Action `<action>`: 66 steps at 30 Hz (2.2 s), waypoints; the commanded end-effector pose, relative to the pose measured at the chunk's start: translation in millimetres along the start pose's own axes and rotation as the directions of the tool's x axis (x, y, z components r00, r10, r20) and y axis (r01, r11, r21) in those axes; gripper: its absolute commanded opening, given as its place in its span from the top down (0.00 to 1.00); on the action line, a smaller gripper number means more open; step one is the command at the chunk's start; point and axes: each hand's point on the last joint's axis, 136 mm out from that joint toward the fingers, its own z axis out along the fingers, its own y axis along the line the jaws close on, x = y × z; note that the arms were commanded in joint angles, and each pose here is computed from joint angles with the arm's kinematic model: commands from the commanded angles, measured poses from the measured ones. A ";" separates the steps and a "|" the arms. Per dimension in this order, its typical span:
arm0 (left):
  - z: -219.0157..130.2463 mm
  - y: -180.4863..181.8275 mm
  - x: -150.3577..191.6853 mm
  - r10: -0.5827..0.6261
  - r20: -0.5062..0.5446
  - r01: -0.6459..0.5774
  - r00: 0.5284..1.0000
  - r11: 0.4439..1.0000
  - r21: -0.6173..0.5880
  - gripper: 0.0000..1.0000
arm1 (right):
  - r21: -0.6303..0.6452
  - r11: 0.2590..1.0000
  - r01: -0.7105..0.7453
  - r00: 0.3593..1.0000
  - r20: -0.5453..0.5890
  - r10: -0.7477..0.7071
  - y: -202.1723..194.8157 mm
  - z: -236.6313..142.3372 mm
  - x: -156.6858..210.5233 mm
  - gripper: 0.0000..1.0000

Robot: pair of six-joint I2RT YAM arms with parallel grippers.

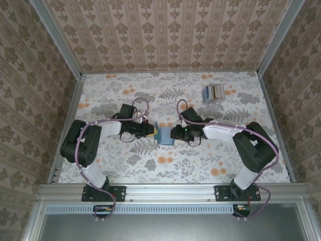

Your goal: Put the credit cards into the card holder

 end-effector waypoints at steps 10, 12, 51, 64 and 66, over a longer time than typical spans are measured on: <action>4.8 28.1 9.6 -0.088 -0.002 0.088 0.996 0.994 -0.068 1.00 | 0.009 0.994 0.107 0.990 0.092 -0.108 45.4 -30.8 -9.7 0.53; 4.4 26.7 8.3 -0.085 0.005 0.085 0.996 0.994 -0.063 1.00 | 0.006 0.994 0.106 0.992 0.069 -0.107 46.5 -21.5 -5.6 0.50; 5.8 29.1 15.9 -0.103 0.001 0.103 0.995 0.994 -0.043 1.00 | 0.034 0.999 0.004 1.000 0.006 -0.004 14.1 27.0 12.6 0.67; 5.0 27.6 17.5 -0.103 0.002 0.103 0.995 0.994 -0.035 1.00 | -0.036 0.998 0.043 0.999 0.022 -0.043 32.2 22.8 9.1 0.77; 4.5 26.6 17.7 -0.108 0.005 0.108 0.994 0.994 -0.028 1.00 | -0.095 0.995 0.040 0.999 0.026 -0.038 43.1 22.5 8.0 0.74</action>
